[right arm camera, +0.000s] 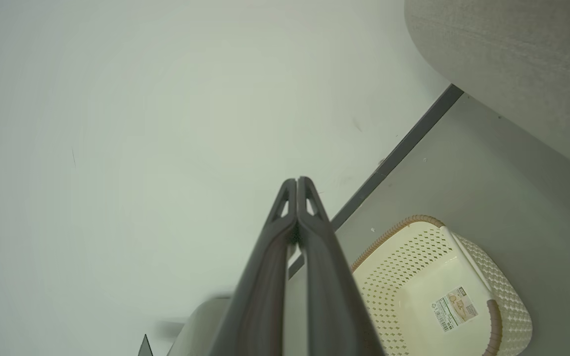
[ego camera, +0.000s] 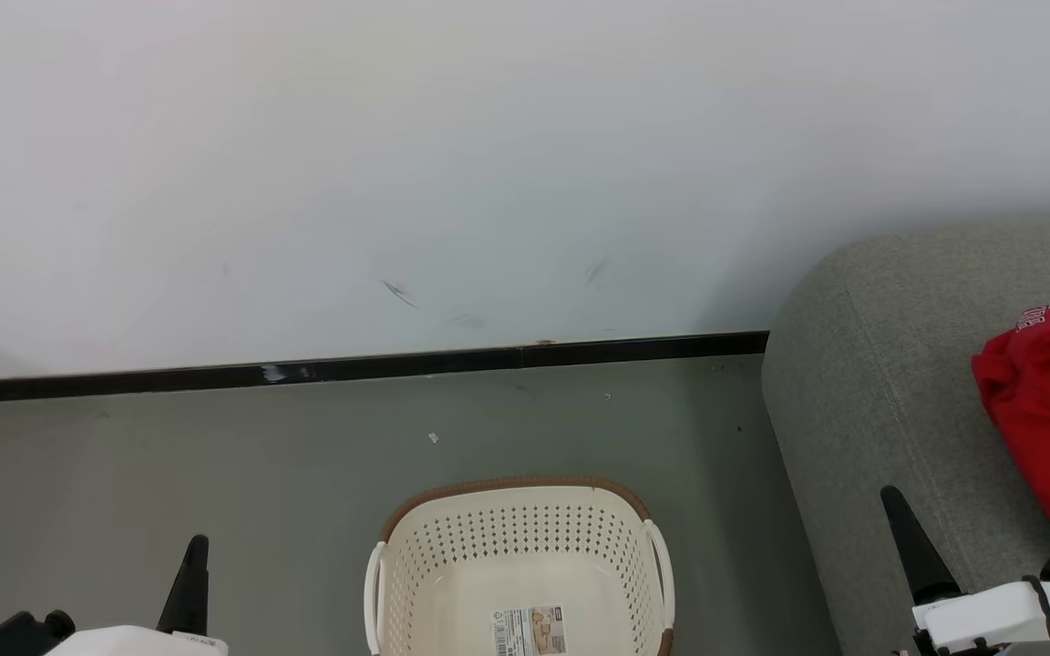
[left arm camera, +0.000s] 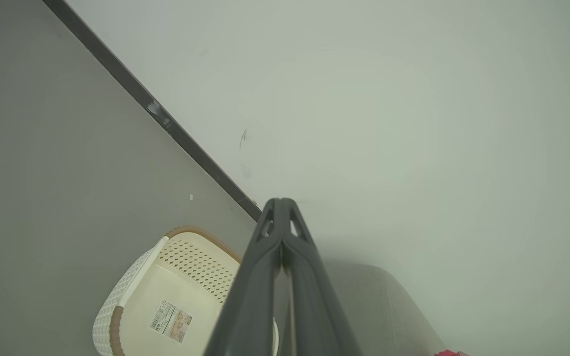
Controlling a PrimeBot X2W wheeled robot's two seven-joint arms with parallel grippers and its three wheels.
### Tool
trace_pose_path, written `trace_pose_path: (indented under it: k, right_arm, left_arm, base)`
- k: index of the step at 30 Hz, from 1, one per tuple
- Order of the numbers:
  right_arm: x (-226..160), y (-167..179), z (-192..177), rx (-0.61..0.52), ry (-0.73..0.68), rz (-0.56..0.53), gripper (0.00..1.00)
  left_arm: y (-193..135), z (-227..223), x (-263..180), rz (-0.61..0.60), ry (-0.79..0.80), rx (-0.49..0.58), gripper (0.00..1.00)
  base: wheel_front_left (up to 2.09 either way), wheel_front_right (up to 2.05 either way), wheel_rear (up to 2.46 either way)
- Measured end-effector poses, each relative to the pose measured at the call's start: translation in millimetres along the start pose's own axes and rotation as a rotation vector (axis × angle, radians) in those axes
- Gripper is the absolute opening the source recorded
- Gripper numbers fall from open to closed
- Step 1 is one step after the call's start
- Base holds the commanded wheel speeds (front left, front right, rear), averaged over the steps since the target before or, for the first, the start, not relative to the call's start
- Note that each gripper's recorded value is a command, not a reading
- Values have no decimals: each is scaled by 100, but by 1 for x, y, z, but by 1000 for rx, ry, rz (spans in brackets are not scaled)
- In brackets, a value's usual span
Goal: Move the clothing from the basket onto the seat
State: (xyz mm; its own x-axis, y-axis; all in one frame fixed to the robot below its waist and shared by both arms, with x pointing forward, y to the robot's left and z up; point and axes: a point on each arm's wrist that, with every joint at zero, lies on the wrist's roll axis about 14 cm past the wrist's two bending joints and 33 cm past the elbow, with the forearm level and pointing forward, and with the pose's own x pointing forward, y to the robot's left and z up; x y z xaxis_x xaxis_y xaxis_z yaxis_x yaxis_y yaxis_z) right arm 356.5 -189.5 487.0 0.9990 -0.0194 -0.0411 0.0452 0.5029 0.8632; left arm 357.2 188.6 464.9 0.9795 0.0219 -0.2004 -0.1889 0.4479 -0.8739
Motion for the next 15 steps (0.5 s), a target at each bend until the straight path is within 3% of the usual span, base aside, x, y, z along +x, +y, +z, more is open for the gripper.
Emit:
trace_pose_path:
  k: [15]
  right_arm:
    - [9, -3, 4, 231, 5, -18, 0]
  left_arm:
    - [-10, 3, 7, -43, 15, -199, 0]
  base:
    - [0, 0, 0]
